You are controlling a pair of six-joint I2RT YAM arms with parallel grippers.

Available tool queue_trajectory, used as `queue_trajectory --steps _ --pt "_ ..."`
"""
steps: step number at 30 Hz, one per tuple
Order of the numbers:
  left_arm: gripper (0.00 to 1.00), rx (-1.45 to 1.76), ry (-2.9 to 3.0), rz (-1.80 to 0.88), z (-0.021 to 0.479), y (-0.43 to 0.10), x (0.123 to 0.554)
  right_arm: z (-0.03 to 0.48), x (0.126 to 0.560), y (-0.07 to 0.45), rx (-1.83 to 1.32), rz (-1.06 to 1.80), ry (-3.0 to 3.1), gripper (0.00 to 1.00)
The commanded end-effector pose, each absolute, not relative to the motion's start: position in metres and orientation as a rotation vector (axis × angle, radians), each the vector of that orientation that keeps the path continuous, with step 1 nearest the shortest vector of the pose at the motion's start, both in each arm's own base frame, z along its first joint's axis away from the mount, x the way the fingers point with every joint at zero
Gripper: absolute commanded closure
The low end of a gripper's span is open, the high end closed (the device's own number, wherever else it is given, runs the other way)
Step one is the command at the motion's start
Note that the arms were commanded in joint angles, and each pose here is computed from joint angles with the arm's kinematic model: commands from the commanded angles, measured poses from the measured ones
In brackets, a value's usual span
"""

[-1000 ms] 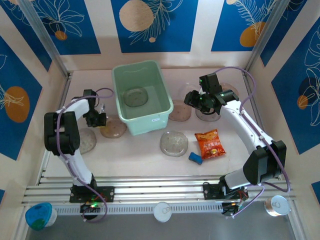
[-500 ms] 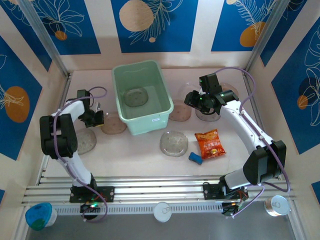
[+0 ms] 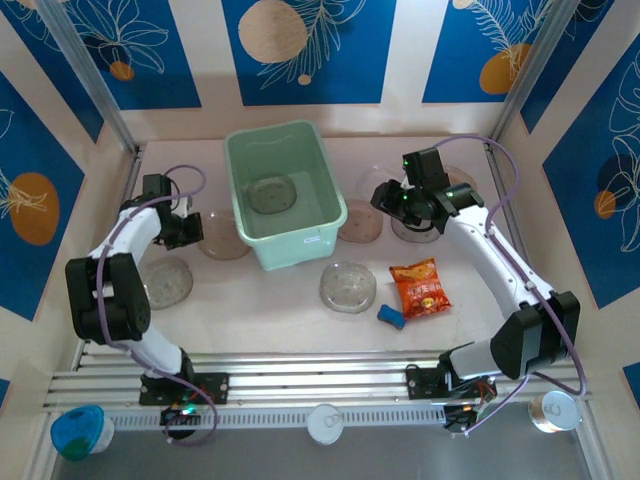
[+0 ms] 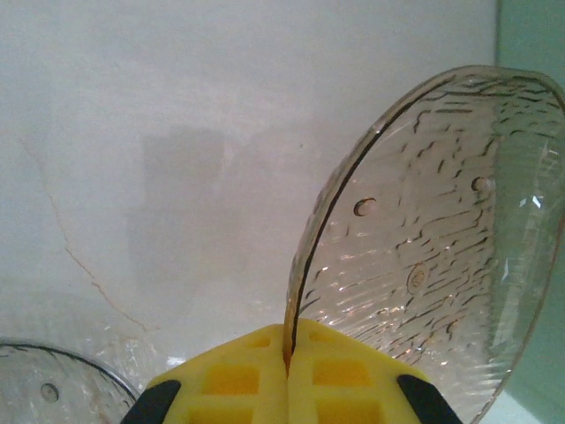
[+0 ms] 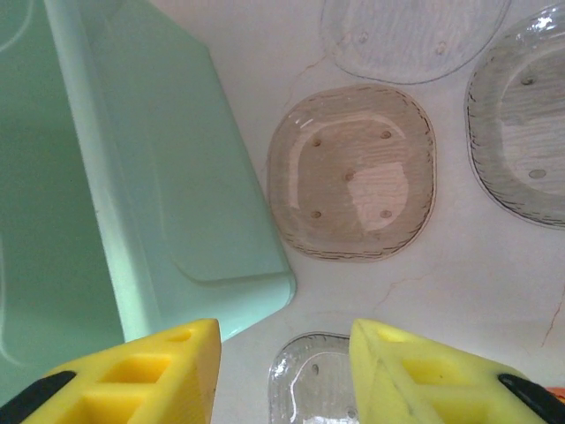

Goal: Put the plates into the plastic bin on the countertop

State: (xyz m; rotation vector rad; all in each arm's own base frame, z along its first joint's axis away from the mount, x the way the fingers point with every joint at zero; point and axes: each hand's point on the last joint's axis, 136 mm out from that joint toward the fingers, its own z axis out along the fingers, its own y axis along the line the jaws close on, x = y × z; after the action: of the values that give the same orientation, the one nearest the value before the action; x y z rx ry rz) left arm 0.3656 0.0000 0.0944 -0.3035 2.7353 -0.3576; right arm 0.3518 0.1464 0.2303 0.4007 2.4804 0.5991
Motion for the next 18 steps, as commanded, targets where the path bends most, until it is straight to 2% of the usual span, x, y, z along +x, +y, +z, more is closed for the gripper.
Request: queue_trajectory --steps 1,18 --pt "1.00 -0.359 2.652 -0.375 0.118 0.003 0.366 0.245 0.345 0.147 0.407 0.630 2.444 0.56" --pt "1.00 -0.352 2.292 -0.129 0.256 0.035 0.365 0.282 0.337 0.153 0.459 0.669 2.324 0.59"
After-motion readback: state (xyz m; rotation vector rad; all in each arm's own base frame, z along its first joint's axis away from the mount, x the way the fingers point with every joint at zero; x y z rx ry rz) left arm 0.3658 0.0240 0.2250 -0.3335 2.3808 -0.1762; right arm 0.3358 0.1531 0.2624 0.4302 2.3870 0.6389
